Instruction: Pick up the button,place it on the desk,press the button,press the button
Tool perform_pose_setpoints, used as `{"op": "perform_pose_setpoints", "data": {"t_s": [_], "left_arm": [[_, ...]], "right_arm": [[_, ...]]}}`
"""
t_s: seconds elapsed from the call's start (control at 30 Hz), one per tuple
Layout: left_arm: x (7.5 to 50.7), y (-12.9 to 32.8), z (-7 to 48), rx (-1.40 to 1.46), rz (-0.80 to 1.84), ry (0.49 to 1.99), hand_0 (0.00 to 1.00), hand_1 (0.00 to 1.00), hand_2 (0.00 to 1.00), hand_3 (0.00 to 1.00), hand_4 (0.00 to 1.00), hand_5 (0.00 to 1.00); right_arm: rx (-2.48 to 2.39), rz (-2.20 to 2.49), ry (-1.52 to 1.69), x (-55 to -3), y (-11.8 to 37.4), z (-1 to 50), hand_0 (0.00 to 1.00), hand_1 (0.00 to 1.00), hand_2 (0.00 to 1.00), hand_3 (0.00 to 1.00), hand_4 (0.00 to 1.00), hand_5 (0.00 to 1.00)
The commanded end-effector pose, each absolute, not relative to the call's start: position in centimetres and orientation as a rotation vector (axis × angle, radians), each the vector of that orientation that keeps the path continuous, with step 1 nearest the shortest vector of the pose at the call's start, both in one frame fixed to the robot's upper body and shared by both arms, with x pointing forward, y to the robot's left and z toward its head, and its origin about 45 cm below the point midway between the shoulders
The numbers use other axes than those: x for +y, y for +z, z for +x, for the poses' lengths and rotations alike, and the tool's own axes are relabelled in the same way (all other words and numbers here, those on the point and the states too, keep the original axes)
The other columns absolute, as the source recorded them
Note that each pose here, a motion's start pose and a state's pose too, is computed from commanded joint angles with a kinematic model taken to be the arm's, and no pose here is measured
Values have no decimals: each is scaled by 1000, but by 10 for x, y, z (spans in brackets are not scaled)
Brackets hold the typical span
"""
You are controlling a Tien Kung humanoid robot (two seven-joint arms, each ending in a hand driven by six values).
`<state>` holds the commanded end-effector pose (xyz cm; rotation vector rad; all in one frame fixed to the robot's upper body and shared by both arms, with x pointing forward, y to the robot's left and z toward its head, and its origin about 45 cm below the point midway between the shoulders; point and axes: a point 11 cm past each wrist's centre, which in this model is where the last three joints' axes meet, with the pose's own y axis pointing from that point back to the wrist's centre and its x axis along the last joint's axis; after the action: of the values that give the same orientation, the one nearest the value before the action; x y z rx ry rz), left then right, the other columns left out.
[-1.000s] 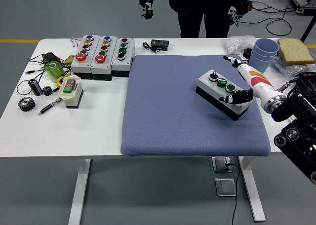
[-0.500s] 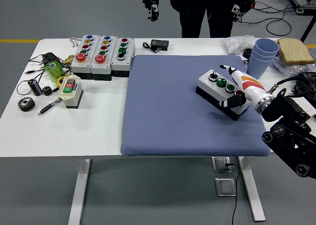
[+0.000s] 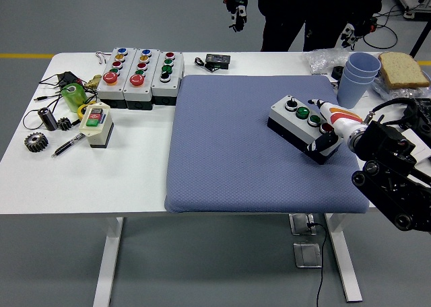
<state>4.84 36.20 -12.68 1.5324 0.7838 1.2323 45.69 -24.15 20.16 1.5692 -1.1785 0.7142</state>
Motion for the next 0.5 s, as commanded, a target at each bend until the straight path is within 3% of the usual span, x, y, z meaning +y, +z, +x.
{"op": "perform_pose_setpoints", "data": {"t_s": [0.17, 0.2, 0.37, 0.4, 0.5], "left_arm": [[362, -127, 49, 782, 1533, 1232, 622, 659, 676, 597, 334, 646], [362, -127, 49, 783, 1533, 1233, 622, 658, 676, 598, 333, 645], [363, -127, 49, 782, 1534, 1232, 622, 658, 676, 598, 333, 645], [363, -127, 49, 783, 1533, 1233, 621, 658, 675, 596, 334, 644], [362, -127, 48, 784, 1533, 1233, 621, 658, 675, 596, 334, 644]], "right_arm": [[-1150, 1541, 683, -241, 201, 460, 889, 852, 931, 944, 997, 127], [-1148, 1534, 683, -242, 201, 461, 761, 738, 856, 942, 987, 124], [-1173, 1506, 691, -245, 203, 463, 761, 738, 856, 942, 987, 124], [-1178, 1500, 694, -246, 203, 463, 478, 490, 595, 721, 885, 107], [-1161, 1481, 694, -248, 199, 462, 478, 490, 595, 721, 885, 107]]}}
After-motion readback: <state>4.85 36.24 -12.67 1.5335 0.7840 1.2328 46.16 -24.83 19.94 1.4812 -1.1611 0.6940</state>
